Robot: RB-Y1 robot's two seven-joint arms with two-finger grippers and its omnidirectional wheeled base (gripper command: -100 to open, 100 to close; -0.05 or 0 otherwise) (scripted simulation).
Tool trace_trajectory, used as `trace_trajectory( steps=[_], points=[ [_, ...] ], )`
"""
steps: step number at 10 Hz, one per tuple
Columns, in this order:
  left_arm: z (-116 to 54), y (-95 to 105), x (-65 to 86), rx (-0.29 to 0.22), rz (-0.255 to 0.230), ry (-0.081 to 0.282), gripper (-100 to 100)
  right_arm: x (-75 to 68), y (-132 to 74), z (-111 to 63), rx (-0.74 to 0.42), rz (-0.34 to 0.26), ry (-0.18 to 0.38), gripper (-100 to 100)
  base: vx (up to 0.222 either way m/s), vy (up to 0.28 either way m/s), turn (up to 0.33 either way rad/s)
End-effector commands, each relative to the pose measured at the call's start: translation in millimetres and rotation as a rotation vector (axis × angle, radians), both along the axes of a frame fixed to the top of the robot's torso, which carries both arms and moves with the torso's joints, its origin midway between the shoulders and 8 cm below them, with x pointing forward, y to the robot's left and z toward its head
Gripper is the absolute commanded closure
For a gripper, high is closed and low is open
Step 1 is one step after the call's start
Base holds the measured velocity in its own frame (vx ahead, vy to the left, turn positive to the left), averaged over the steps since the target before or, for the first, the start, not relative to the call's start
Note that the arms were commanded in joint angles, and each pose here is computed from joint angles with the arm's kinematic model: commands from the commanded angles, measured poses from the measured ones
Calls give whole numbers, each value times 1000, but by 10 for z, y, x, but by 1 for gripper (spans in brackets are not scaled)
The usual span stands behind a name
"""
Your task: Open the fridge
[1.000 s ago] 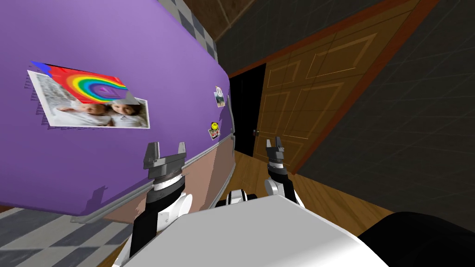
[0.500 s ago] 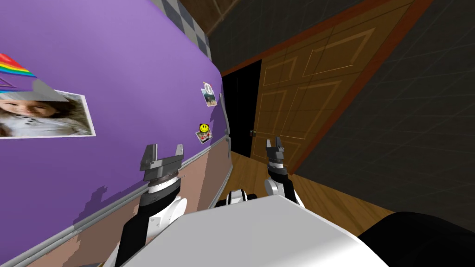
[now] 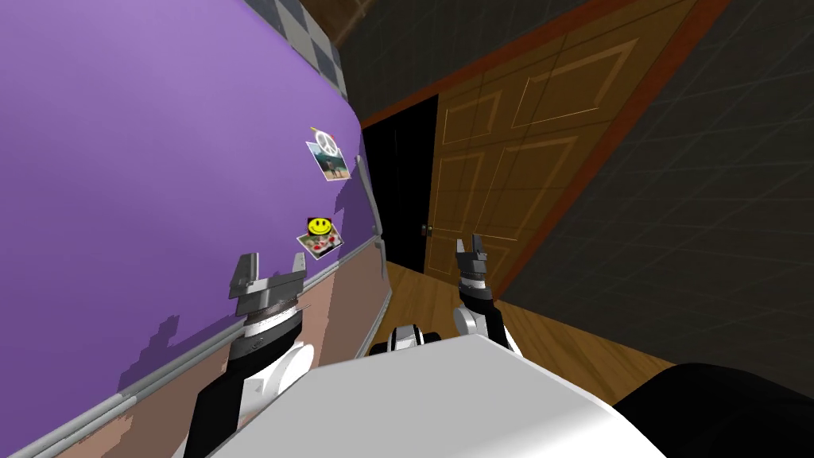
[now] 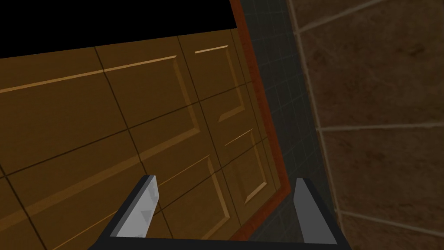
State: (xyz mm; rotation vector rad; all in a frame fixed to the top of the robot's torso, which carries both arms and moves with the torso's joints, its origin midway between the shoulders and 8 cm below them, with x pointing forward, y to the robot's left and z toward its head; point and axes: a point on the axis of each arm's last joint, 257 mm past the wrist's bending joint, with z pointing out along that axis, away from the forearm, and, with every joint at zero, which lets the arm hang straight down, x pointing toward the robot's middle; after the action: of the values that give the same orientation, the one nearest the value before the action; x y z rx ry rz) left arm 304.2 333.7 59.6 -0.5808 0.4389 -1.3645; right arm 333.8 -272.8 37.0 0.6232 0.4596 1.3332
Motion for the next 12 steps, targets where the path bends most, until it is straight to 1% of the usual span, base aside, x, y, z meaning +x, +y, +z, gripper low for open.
trace_trajectory(
  steps=[1,4,7,12],
  points=[
    [-84,219,-26,-39,36,16,-100,0,0,0,0,0,0,0,109,-148,-94],
    [-188,452,-54,-83,76,35,-100,0,0,0,0,0,0,0,160,-128,-87],
    [-293,675,-92,-126,116,52,-100,0,0,0,0,0,0,0,117,-98,-73],
    [-498,1075,-205,-213,197,79,-100,0,0,0,0,0,0,0,141,-106,-89]
  ],
)
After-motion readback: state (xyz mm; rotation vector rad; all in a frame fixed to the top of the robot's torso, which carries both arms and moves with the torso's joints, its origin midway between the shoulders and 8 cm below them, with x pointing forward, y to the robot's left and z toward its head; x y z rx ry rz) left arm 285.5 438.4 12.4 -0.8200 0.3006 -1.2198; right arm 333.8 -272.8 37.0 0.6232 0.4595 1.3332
